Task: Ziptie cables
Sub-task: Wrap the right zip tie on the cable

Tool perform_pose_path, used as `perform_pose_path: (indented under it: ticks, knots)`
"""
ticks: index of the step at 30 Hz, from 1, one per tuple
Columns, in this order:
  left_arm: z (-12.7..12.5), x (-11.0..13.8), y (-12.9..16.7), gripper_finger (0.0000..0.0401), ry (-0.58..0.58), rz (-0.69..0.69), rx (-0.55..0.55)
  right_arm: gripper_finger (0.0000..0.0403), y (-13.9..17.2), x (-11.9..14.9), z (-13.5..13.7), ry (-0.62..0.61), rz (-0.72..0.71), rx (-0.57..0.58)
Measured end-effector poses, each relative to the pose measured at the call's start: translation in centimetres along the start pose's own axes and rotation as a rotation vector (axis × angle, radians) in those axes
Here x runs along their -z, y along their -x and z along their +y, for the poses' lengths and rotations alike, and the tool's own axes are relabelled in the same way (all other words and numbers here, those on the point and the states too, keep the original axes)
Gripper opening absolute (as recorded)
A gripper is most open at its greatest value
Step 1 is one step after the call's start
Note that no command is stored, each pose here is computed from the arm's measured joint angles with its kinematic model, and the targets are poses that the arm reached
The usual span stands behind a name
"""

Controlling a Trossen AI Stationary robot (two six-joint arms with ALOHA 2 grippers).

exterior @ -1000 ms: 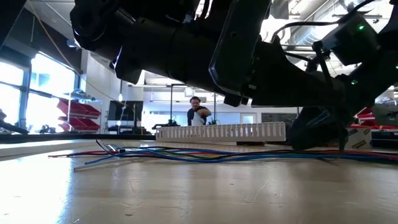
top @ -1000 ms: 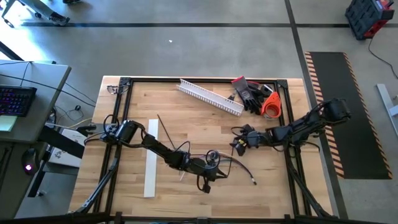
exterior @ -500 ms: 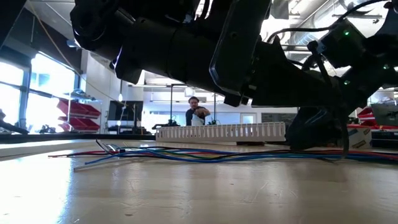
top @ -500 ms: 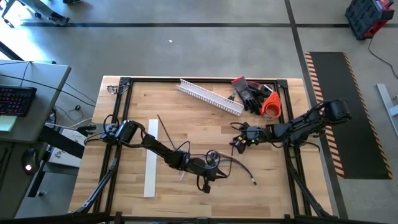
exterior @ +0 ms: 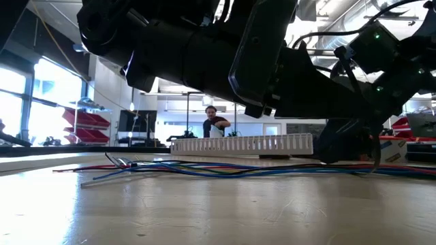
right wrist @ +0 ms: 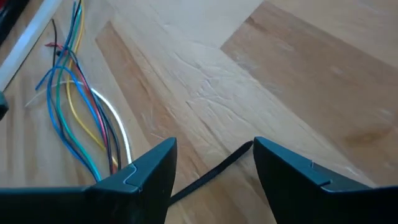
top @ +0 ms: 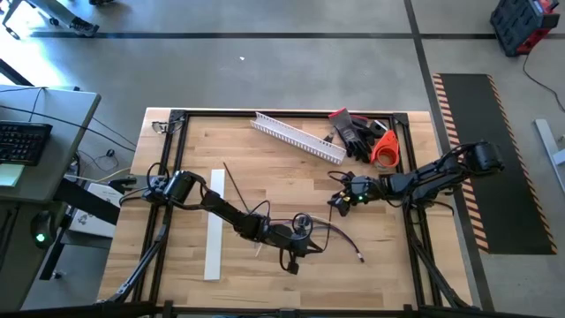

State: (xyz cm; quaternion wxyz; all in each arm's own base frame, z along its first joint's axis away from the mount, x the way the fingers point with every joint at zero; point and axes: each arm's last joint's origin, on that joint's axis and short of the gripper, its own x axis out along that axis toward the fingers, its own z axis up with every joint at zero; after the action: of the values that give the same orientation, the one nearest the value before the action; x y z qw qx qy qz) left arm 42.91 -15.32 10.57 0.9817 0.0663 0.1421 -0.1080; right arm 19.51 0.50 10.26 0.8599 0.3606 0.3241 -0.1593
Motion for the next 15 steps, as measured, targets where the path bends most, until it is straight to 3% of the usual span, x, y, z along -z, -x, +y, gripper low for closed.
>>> perform_pose_path:
  ticks: [15]
  knots:
    - [0.0, 0.0, 0.0, 0.0, 0.0, 0.0, 0.0, 0.0201, -0.53, 0.09, -0.15, -0.002, -0.017, 0.02]
